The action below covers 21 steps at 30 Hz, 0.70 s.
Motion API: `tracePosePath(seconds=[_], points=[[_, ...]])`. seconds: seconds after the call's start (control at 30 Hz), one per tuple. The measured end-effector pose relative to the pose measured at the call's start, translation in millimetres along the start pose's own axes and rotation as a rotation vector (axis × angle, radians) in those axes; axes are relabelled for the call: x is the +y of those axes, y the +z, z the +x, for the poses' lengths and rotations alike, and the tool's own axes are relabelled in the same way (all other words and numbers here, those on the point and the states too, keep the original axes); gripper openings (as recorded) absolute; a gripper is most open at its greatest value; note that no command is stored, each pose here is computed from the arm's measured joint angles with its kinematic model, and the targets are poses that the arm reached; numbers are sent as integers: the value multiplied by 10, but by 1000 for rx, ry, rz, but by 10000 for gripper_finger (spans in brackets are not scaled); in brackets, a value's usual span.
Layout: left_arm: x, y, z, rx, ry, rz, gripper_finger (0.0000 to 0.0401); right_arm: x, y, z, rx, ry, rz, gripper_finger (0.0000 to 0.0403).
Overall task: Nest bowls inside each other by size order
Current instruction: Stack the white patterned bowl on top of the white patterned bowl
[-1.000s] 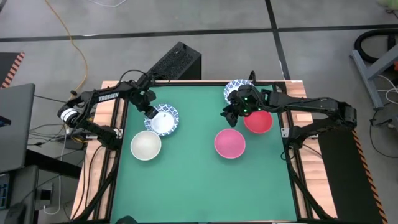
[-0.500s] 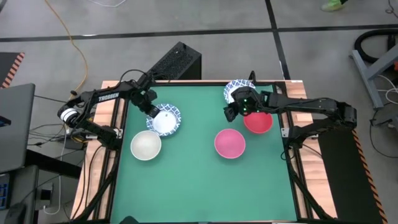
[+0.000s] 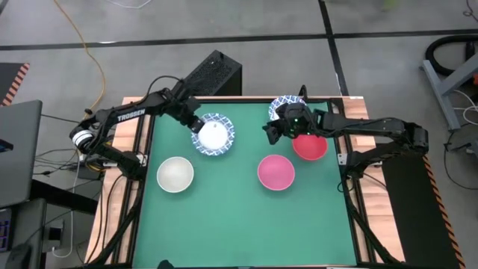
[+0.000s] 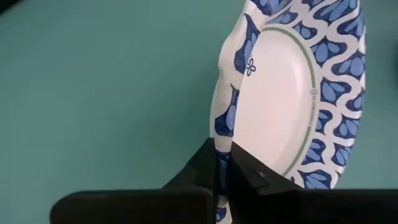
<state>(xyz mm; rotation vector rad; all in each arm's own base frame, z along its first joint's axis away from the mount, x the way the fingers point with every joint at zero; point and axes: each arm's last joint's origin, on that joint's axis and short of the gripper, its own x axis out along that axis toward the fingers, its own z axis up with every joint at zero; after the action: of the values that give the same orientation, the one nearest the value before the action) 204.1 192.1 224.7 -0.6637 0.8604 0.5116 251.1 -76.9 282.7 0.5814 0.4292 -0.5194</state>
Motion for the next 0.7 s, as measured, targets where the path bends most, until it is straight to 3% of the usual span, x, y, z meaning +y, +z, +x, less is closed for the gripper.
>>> tracePosePath(seconds=[0.23,0.4,0.7], points=[[-223,193,-120,-59,-99,23,2,23,61,8,-24,88,5,175],[-339,296,-193,-93,-193,32,2,-11,68,180,-14,119,3,176],[-383,333,-221,-115,-208,64,2,16,77,558,-36,305,-35,217]])
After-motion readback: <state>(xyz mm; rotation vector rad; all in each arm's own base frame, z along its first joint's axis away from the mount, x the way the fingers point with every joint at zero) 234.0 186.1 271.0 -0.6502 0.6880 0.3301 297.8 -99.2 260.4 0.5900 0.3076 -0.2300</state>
